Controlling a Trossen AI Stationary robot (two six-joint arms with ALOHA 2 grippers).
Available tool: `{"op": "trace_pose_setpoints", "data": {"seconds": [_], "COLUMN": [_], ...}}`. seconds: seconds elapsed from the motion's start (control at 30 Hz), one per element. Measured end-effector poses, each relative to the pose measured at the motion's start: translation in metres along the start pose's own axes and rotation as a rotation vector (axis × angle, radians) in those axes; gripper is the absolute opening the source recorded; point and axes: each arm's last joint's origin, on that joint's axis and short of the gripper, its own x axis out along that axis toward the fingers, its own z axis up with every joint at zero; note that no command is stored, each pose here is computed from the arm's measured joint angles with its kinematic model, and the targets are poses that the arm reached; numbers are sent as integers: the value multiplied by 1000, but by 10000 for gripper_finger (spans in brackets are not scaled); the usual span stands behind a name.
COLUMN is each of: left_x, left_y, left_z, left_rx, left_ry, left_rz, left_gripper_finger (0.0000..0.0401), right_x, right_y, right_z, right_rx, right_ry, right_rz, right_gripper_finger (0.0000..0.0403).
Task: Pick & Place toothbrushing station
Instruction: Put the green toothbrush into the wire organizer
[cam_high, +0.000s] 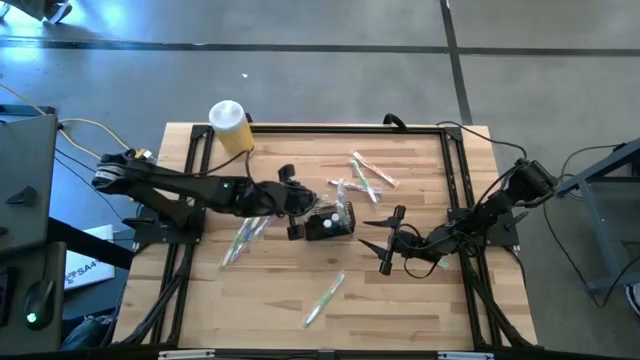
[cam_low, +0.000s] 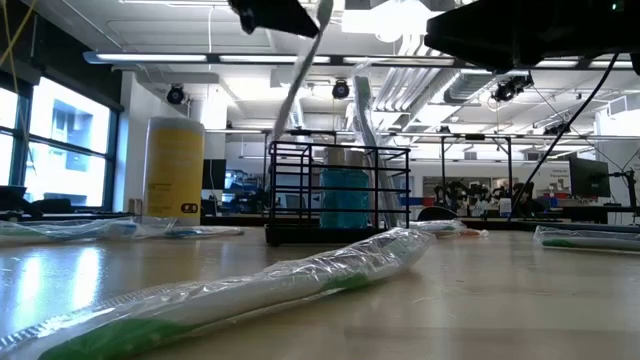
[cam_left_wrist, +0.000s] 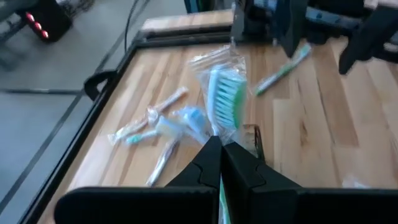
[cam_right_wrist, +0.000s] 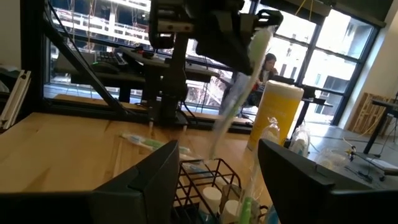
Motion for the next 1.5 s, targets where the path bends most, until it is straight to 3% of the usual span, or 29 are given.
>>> {"op": "trace_pose_setpoints", "data": {"seconds": [0.3,0.53,1.03,1.5], "left_x": [16,16,25,26], "left_y": [1,0,-3,-4], "left_z": [-28,-31,-91,-109], "left_rx": [-28,-54,-175,-244], "left_ry": [-60,-130,-210,-229], "left_rz": [-15,-37,-25,-31], "left_gripper_finger": [0,0,0,0], "right_x": [0,0,0,0], "right_y": [0,0,0,0], "right_z": [-2,-2,-2,-2], "right_rx": [19,16,16,16], "right_ry": [13,16,16,16], "right_rz": [4,4,4,2], "right_gripper_finger": [212,212,212,212]}}
